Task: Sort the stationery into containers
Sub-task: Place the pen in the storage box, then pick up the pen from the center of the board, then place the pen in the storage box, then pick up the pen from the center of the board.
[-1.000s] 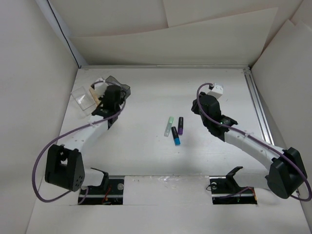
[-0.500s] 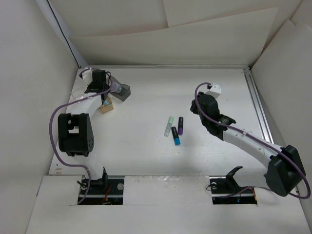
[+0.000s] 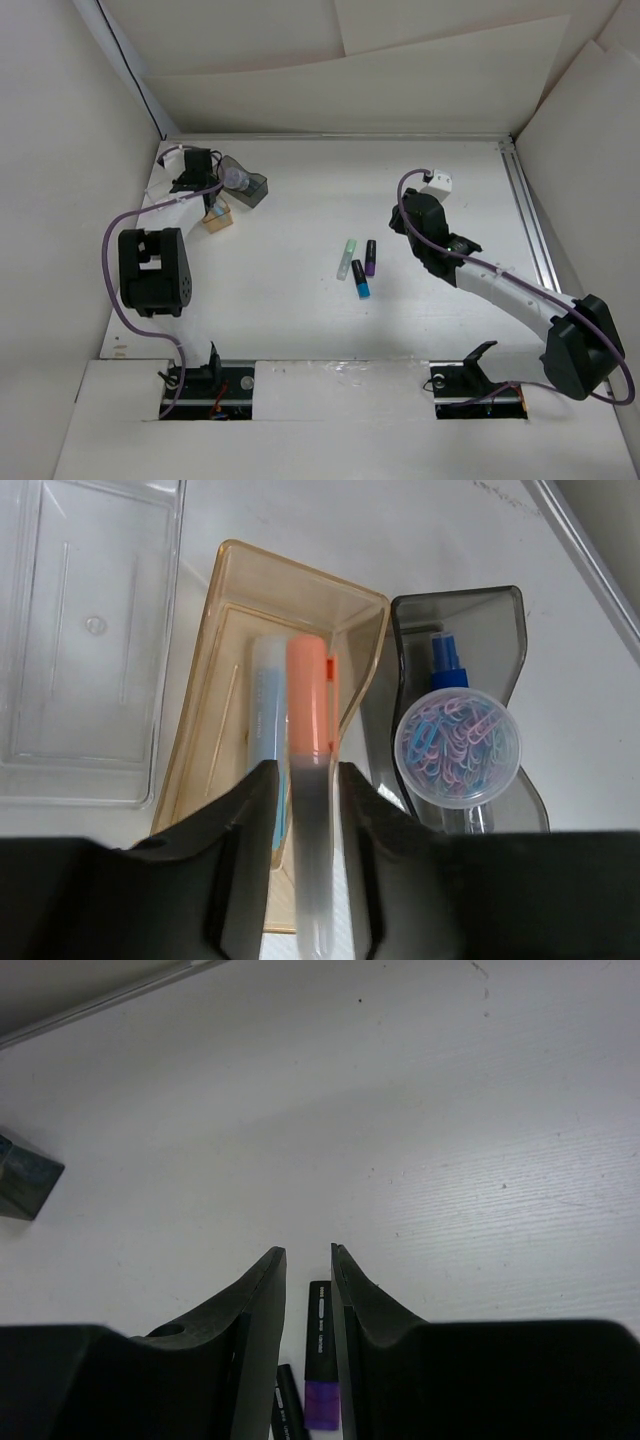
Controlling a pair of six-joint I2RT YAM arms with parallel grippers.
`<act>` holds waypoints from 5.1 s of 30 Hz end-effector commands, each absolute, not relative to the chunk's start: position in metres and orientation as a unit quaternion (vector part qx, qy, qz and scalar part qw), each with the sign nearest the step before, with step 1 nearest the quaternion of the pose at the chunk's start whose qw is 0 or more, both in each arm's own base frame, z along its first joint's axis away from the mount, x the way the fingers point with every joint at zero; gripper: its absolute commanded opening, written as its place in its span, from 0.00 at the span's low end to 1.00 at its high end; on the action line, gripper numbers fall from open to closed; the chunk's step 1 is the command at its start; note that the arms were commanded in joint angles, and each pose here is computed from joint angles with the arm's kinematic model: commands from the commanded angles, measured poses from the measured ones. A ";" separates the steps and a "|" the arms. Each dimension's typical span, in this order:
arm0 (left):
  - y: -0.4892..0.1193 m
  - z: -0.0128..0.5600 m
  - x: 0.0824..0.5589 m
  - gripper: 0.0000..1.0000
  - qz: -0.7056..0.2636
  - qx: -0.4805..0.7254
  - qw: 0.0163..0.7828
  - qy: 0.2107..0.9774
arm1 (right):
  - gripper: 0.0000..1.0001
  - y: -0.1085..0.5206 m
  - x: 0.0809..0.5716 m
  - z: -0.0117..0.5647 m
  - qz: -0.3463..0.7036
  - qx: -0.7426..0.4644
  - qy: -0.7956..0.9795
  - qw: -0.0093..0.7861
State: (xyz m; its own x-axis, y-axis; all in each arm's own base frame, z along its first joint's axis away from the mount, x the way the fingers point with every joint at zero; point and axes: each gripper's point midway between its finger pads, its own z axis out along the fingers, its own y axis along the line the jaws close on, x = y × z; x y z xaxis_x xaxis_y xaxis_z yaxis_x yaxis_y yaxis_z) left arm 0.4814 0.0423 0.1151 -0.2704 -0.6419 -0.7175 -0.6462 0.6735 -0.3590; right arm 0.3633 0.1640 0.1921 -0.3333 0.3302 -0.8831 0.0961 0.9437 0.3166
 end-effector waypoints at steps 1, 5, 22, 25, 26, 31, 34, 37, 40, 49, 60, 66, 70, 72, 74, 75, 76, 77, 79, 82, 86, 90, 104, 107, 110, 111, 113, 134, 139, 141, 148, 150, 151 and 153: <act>0.045 0.112 0.479 0.28 0.020 -0.403 0.452 0.796 | 0.31 0.172 0.371 0.224 0.129 0.138 0.785 0.591; 0.044 0.120 0.477 0.37 0.025 -0.403 0.459 0.792 | 0.31 0.172 0.371 0.224 0.129 0.138 0.785 0.591; -0.269 0.135 0.385 0.07 -0.195 -0.080 0.457 0.864 | 0.00 0.155 0.367 0.234 0.112 0.166 0.768 0.608; -0.295 0.102 0.357 0.21 -0.190 -0.026 0.421 0.887 | 0.09 0.155 0.367 0.234 0.112 0.166 0.768 0.608; -0.301 0.099 0.351 0.27 -0.195 -0.012 0.418 0.887 | 0.11 0.155 0.367 0.234 0.112 0.166 0.768 0.608; -0.316 0.067 0.337 0.43 -0.201 0.014 0.383 0.901 | 0.22 0.155 0.367 0.234 0.112 0.166 0.768 0.608; -0.325 0.061 0.338 0.43 -0.215 0.026 0.376 0.901 | 0.28 0.156 0.368 0.230 0.109 0.164 0.771 0.605; -0.336 0.063 0.341 0.44 -0.214 0.040 0.377 0.900 | 0.31 0.157 0.368 0.230 0.112 0.162 0.773 0.604; -0.343 0.054 0.340 0.44 -0.210 0.052 0.367 0.905 | 0.31 0.157 0.368 0.230 0.112 0.162 0.773 0.604; -0.339 0.034 0.351 0.28 -0.166 0.048 0.363 0.916 | 0.32 0.160 0.368 0.226 0.113 0.158 0.776 0.600; -0.288 0.033 0.362 0.00 -0.037 0.022 0.409 0.911 | 0.32 0.160 0.368 0.226 0.113 0.158 0.776 0.600; -0.256 0.099 0.377 0.00 -0.073 -0.041 0.450 0.889 | 0.32 0.161 0.368 0.226 0.117 0.155 0.777 0.599; -0.200 0.154 0.396 0.00 -0.078 -0.113 0.488 0.862 | 0.32 0.163 0.369 0.230 0.123 0.154 0.776 0.600; -0.176 0.174 0.403 0.00 -0.098 -0.148 0.498 0.849 | 0.32 0.165 0.368 0.230 0.126 0.151 0.777 0.598; -0.127 0.204 0.418 0.00 -0.100 -0.205 0.528 0.818 | 0.32 0.164 0.368 0.233 0.129 0.152 0.774 0.601; -0.089 0.210 0.424 0.01 -0.086 -0.249 0.536 0.802 | 0.32 0.164 0.368 0.233 0.129 0.152 0.774 0.601; -0.094 0.210 0.424 0.01 -0.100 -0.250 0.532 0.803 | 0.32 0.164 0.368 0.233 0.129 0.152 0.774 0.601; -0.060 0.213 0.433 0.01 -0.094 -0.286 0.537 0.788 | 0.32 0.164 0.368 0.233 0.129 0.152 0.774 0.601; -0.036 0.215 0.436 0.01 -0.096 -0.322 0.543 0.770 | 0.32 0.164 0.368 0.233 0.129 0.152 0.774 0.601; 0.000 0.197 0.440 0.01 -0.065 -0.363 0.534 0.761 | 0.32 0.166 0.367 0.233 0.132 0.150 0.775 0.600; 0.027 0.180 0.447 0.01 -0.022 -0.394 0.519 0.759 | 0.32 0.166 0.367 0.233 0.132 0.150 0.775 0.600; 0.047 0.160 0.460 0.01 0.005 -0.411 0.498 0.763 | 0.32 0.168 0.367 0.233 0.135 0.147 0.776 0.598; 0.070 0.150 0.477 0.38 0.056 -0.412 0.492 0.765 | 0.32 0.169 0.367 0.233 0.139 0.144 0.777 0.597; 0.062 0.166 0.482 0.50 0.024 -0.404 0.507 0.761 | 0.32 0.169 0.367 0.233 0.139 0.144 0.777 0.597; 0.053 0.194 0.482 0.56 0.004 -0.393 0.533 0.750 | 0.32 0.169 0.367 0.233 0.139 0.144 0.777 0.597; 0.040 0.205 0.482 0.56 -0.008 -0.383 0.542 0.748 | 0.32 0.169 0.367 0.233 0.139 0.144 0.777 0.597; 0.022 0.212 0.482 0.48 -0.036 -0.360 0.546 0.756 | 0.32 0.169 0.367 0.233 0.139 0.144 0.777 0.597; -0.334 0.075 0.258 0.35 -0.141 -0.004 0.396 0.907 | 0.23 0.137 0.364 0.240 0.104 0.195 0.761 0.609; -0.364 0.061 0.246 0.49 -0.138 0.022 0.387 0.911 | 0.33 0.143 0.367 0.229 0.103 0.186 0.772 0.599; -0.372 0.061 0.248 0.49 -0.143 0.023 0.385 0.911 | 0.34 0.143 0.367 0.229 0.103 0.186 0.772 0.599; -0.374 0.047 0.258 0.49 -0.106 0.030 0.394 0.912 | 0.34 0.146 0.366 0.228 0.110 0.181 0.775 0.596; -0.368 0.036 0.260 0.41 -0.084 0.032 0.395 0.914 | 0.34 0.146 0.366 0.228 0.110 0.181 0.775 0.596; -0.366 0.034 0.261 0.40 -0.076 0.032 0.397 0.914 | 0.34 0.146 0.366 0.228 0.110 0.181 0.775 0.596; -0.360 0.026 0.264 0.40 -0.050 0.034 0.400 0.915 | 0.34 0.146 0.366 0.228 0.110 0.181 0.775 0.596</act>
State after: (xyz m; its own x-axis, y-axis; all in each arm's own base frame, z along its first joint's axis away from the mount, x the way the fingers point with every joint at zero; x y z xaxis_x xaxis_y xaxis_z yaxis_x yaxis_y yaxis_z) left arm 0.2548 -0.3698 0.0271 -0.7020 0.0042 -0.7121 0.1442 0.9801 -0.1365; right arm 0.3625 0.1446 0.2142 -0.2531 0.3846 -0.8877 0.1575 0.9217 0.3544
